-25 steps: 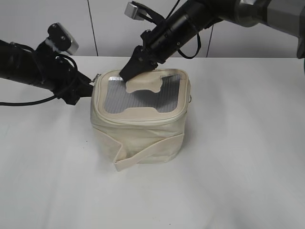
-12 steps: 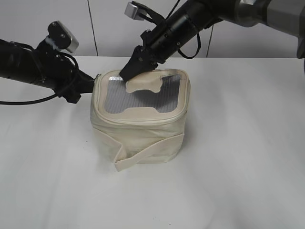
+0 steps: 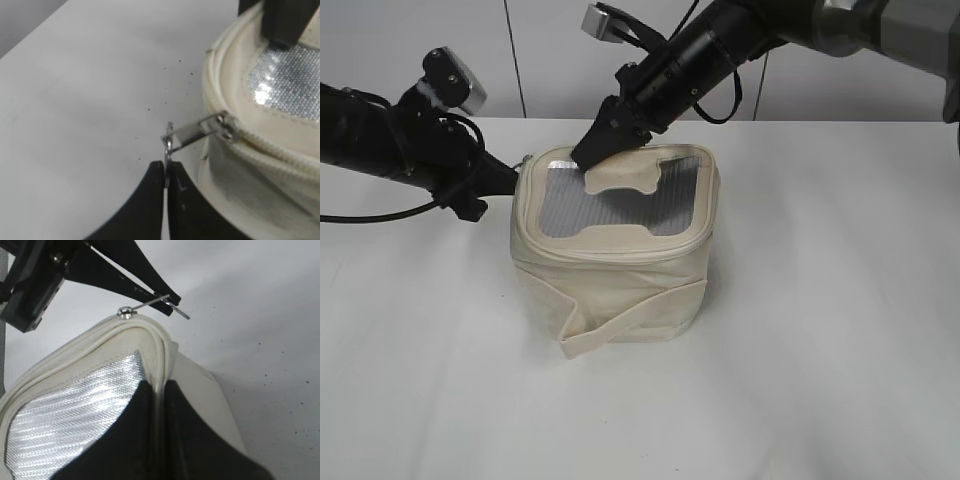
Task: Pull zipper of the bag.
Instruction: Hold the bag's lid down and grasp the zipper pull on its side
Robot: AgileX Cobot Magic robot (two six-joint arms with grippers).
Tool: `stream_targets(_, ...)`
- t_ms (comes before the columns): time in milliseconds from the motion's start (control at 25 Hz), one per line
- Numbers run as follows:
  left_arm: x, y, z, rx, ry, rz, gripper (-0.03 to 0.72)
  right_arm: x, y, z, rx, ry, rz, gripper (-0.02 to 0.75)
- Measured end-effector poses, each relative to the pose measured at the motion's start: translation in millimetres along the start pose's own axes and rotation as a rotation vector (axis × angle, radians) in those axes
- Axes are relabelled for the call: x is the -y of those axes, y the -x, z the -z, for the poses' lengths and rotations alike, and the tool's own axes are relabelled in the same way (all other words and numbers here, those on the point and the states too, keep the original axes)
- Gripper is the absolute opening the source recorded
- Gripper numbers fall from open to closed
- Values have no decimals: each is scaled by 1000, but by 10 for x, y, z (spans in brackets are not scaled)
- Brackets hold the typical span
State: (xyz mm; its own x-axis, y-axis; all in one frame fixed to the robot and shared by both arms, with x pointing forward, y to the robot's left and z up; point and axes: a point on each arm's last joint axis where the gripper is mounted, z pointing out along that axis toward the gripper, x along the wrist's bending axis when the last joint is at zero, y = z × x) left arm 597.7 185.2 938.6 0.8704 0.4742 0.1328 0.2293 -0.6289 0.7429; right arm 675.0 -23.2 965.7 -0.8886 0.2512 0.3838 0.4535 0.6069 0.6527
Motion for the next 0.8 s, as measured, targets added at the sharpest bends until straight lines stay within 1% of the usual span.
stream_targets(120, -3, 12, 32, 9, -23, 2, -4, 0, 0, 0, 0, 0, -11, 44)
stream_targets(200, -29, 14, 95, 1, -45, 28, -4, 0, 0, 0, 0, 0, -17, 44)
stream_targets(280, -68, 21, 185, -7, -71, 30, -4, 0, 1, 0, 1, 1, -27, 44)
stream_targets(480, -132, 64, 352, -2, -120, 73, -4, -2, 3, 0, 3, 2, -56, 44)
stream_targets(600, -112, 140, 447, -3, -142, 88, -4, -2, 4, 0, 4, 2, -73, 44)
stream_targets(800, -19, 376, 590, 3, -154, 121, -4, -5, -2, 0, -3, 6, -91, 44)
